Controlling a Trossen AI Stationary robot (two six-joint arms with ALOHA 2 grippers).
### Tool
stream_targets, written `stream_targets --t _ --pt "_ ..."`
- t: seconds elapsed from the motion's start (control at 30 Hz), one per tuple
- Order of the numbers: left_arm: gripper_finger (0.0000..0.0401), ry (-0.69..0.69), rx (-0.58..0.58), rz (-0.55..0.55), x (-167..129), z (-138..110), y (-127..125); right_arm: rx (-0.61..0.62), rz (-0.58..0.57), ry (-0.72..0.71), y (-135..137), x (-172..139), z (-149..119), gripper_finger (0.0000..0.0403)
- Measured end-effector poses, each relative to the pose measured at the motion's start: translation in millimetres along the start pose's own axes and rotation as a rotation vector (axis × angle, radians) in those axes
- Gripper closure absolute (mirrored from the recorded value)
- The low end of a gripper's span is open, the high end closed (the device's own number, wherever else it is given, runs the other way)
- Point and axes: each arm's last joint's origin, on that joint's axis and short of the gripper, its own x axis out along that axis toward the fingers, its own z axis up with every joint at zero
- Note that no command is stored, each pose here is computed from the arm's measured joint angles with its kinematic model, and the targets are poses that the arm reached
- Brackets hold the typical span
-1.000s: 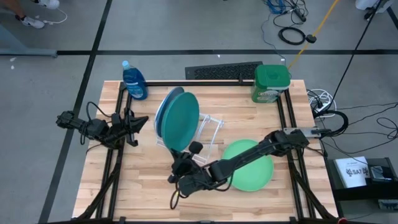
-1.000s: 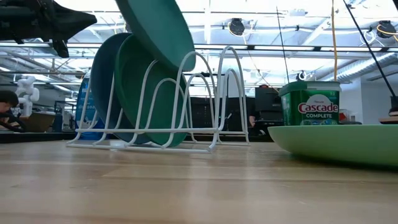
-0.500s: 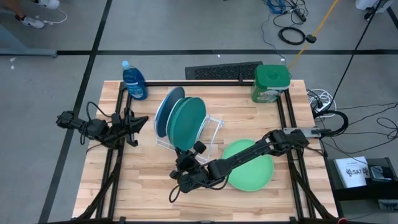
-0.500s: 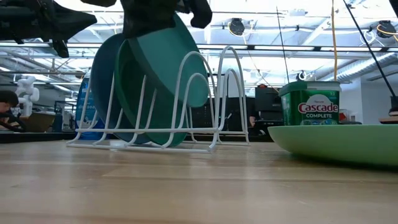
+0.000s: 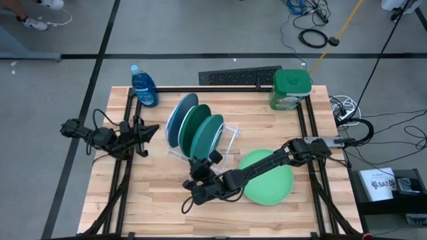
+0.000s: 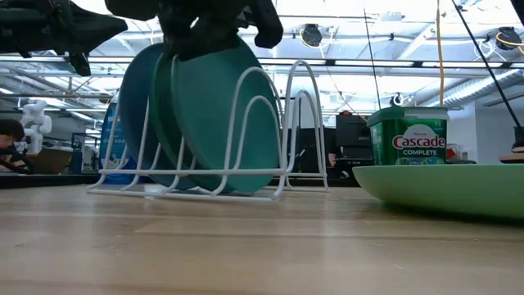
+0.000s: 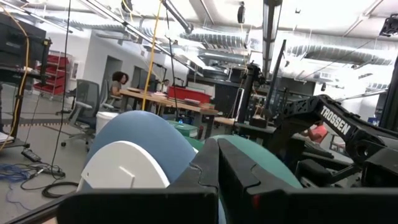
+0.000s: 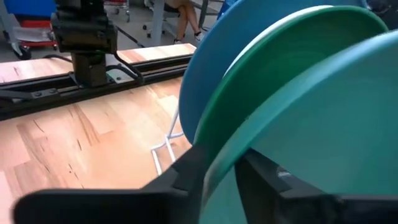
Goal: Sort dishes
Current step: Put the light blue plate into the white dish rack
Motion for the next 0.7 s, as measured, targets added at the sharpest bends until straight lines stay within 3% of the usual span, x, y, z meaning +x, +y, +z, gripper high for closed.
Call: stream_targets --t 0.17,0.3,0.57,0.7 --pt "0.0401 0.000 0.000 0.000 0.0 0.0 0.0 -0.031 0.007 -0.009 0.1 -1.7 3.6 0.0272" --pt "0.0401 0.000 0.000 0.000 0.0 0.0 0.0 -0.086 0.034 -0.043 -1.9 -16.7 29.9 0.0246" --pt "0.0401 0.001 0.001 0.000 0.0 -0.1 0.0 -0.168 0.073 -0.074 -17.2 -47.0 66.7 0.0237" --pt "0.0401 0.001 0.000 0.000 0.0 -0.1 0.0 -0.181 0.044 -0.040 -25.5 -48.6 65.6 0.0236"
